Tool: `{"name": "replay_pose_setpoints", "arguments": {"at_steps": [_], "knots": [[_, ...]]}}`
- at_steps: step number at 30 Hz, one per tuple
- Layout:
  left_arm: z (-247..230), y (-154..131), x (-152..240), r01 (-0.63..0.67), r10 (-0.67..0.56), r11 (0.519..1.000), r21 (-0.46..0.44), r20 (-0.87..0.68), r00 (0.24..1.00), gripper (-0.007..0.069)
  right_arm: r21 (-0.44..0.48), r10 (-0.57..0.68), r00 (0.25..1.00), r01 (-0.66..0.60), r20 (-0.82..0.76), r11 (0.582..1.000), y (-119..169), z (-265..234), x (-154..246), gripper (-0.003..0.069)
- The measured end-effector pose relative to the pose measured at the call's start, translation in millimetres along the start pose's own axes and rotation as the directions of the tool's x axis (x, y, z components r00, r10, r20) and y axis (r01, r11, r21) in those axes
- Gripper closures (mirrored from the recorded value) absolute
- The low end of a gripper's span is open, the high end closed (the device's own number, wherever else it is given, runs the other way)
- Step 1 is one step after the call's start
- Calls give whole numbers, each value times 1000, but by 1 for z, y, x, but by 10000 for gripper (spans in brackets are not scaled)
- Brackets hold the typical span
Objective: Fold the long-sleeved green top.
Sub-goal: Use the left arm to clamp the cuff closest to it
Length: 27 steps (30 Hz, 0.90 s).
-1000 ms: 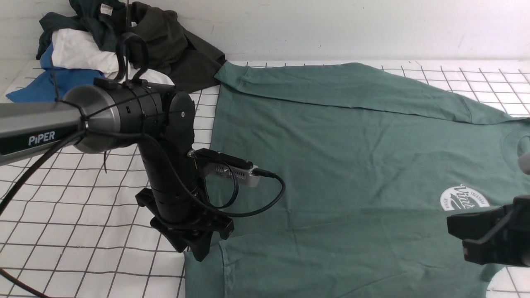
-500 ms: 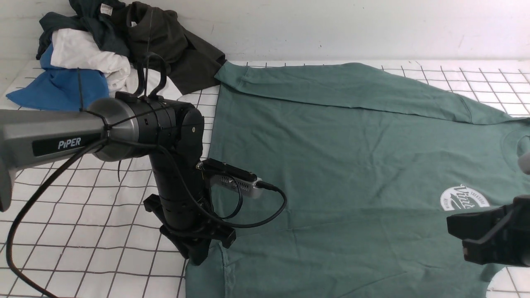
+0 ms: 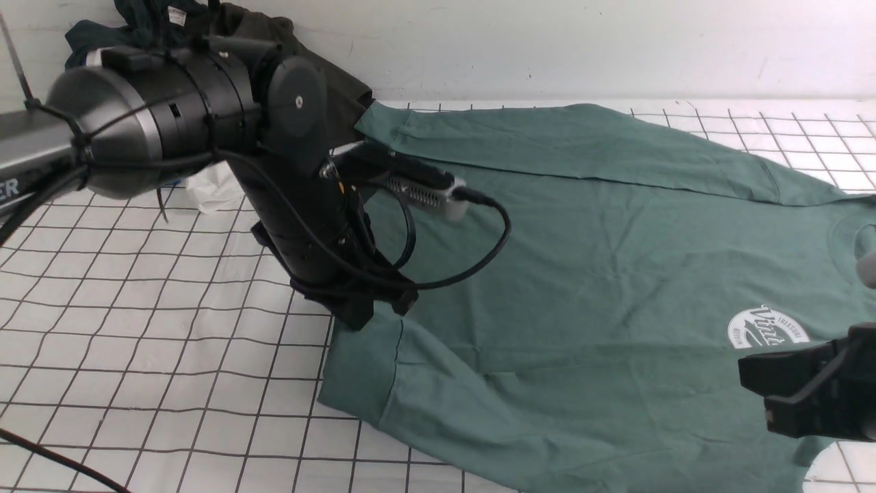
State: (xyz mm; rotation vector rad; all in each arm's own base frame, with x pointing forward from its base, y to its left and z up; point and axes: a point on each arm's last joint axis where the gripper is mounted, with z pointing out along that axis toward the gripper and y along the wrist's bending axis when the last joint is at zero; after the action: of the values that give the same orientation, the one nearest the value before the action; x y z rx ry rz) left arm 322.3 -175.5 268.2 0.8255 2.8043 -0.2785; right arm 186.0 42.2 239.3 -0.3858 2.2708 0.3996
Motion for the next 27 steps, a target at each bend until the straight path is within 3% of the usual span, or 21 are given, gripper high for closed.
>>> {"name": "replay_pose_setpoints", "arguments": {"at_steps": [5,9,16,27], "knots": [[4,0,8,2,-1,1000,13,-90,996,622,0,-1,1000,1,0,1000,0,0,0,665],[44,5,23,30,-23,999,24,-244,969,622,0,-1,1000,1,0,1000,0,0,0,665],[77,16,28,93,-90,996,-7,-336,938,609,-1,-1,1000,1,-1,1000,0,0,0,665],[75,16,28,85,-83,996,-10,-336,938,396,-1,-2,1000,2,0,1000,0,0,0,665]]}}
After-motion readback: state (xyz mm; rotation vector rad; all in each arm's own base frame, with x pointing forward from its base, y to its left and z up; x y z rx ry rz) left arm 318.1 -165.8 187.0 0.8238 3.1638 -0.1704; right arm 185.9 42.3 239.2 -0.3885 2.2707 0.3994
